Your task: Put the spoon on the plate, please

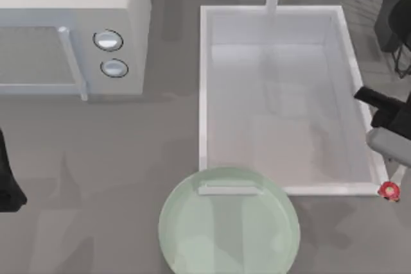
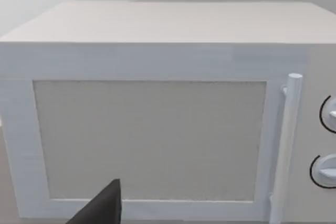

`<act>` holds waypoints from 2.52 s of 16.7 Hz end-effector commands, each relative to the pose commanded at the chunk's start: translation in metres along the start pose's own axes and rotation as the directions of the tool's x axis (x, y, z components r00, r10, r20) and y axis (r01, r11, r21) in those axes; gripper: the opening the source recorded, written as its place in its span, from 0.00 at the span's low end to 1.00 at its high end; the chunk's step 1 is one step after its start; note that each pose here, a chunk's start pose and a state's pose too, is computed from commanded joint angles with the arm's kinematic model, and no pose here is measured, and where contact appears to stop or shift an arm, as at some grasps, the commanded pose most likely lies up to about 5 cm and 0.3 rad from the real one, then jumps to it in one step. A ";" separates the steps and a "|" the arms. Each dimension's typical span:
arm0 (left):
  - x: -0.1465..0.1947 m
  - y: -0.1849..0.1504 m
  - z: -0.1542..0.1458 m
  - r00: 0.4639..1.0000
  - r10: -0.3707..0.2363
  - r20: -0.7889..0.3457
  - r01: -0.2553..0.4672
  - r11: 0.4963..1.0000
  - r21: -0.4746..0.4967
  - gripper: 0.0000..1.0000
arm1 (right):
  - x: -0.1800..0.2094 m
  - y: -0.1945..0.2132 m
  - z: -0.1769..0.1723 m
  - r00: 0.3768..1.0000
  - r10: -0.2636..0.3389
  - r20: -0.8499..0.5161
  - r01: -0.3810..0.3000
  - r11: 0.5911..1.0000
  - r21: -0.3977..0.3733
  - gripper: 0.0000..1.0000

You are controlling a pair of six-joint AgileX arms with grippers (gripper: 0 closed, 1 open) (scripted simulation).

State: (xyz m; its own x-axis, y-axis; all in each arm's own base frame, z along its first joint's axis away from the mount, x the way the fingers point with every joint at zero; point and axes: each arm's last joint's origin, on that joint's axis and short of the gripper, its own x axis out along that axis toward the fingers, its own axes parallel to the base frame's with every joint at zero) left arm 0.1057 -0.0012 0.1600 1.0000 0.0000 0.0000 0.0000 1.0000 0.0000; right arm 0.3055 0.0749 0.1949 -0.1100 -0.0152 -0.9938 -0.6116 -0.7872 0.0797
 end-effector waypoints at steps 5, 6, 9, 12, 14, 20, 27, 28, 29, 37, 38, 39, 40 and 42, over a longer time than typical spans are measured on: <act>0.000 0.000 0.000 1.000 0.000 0.000 0.000 1.000 0.000 1.00 | 0.012 -0.069 0.064 0.999 0.028 -0.017 -0.030 0.588 -0.808 0.00; 0.000 0.000 0.000 1.000 0.000 0.000 0.000 1.000 0.000 1.00 | 0.013 -0.080 0.079 0.999 0.026 -0.026 -0.035 0.444 -0.895 0.00; 0.000 0.000 0.000 1.000 0.000 0.000 0.000 1.000 0.000 1.00 | 0.016 -0.106 0.123 0.998 0.006 -0.055 -0.055 0.015 -0.998 0.00; 0.000 0.000 0.000 1.000 0.000 0.000 0.000 1.000 0.000 1.00 | 0.017 -0.122 0.162 0.996 -0.027 -0.079 -0.084 -0.324 -0.942 0.00; 0.000 0.000 0.000 1.000 0.000 0.000 0.000 1.000 0.000 1.00 | 0.018 -0.127 0.182 0.995 -0.045 -0.091 -0.101 -0.471 -0.876 0.00; 0.000 0.000 0.000 1.000 0.000 0.000 0.000 1.000 0.000 1.00 | 0.018 -0.131 0.199 0.993 -0.061 -0.101 -0.117 -0.583 -0.804 0.00; 0.000 0.000 0.000 1.000 0.000 0.000 0.000 1.000 0.000 1.00 | 0.013 -0.126 0.193 0.992 -0.054 -0.111 -0.122 -0.562 -0.818 0.00; 0.000 0.000 0.000 1.000 0.000 0.000 0.000 1.000 0.000 1.00 | 0.011 -0.123 0.192 0.992 -0.052 -0.117 -0.126 -0.556 -0.822 0.00; 0.000 0.000 0.000 1.000 0.000 0.000 0.000 1.000 0.000 1.00 | 0.008 -0.121 0.190 0.991 -0.050 -0.122 -0.130 -0.548 -0.826 0.00; 0.000 0.000 0.000 1.000 0.000 0.000 0.000 1.000 0.000 1.00 | -0.009 -0.107 0.176 0.986 -0.064 -0.155 -0.166 -0.504 -0.848 0.00; 0.000 0.000 0.000 1.000 0.000 0.000 0.000 1.000 0.000 1.00 | -0.010 -0.107 0.175 0.985 -0.071 -0.154 -0.169 -0.503 -0.847 0.00; 0.000 0.000 0.000 1.000 0.000 0.000 0.000 1.000 0.000 1.00 | -0.010 -0.108 0.175 0.985 -0.078 -0.153 -0.172 -0.504 -0.847 0.00; 0.000 0.000 0.000 1.000 0.000 0.000 0.000 1.000 0.000 1.00 | -0.010 -0.109 0.175 0.985 -0.087 -0.151 -0.174 -0.505 -0.845 0.00; 0.000 0.000 0.000 1.000 0.000 0.000 0.000 1.000 0.000 1.00 | -0.007 -0.113 0.177 0.984 -0.105 -0.144 -0.178 -0.510 -0.842 0.00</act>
State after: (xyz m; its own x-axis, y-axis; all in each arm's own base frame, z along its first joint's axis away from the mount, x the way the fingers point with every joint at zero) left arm 0.1057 -0.0012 0.1600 1.0000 0.0000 0.0000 0.0000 1.0000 0.0000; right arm 0.2366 0.2726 0.2068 0.0692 -0.0213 -0.9974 0.9908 -0.1151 0.0712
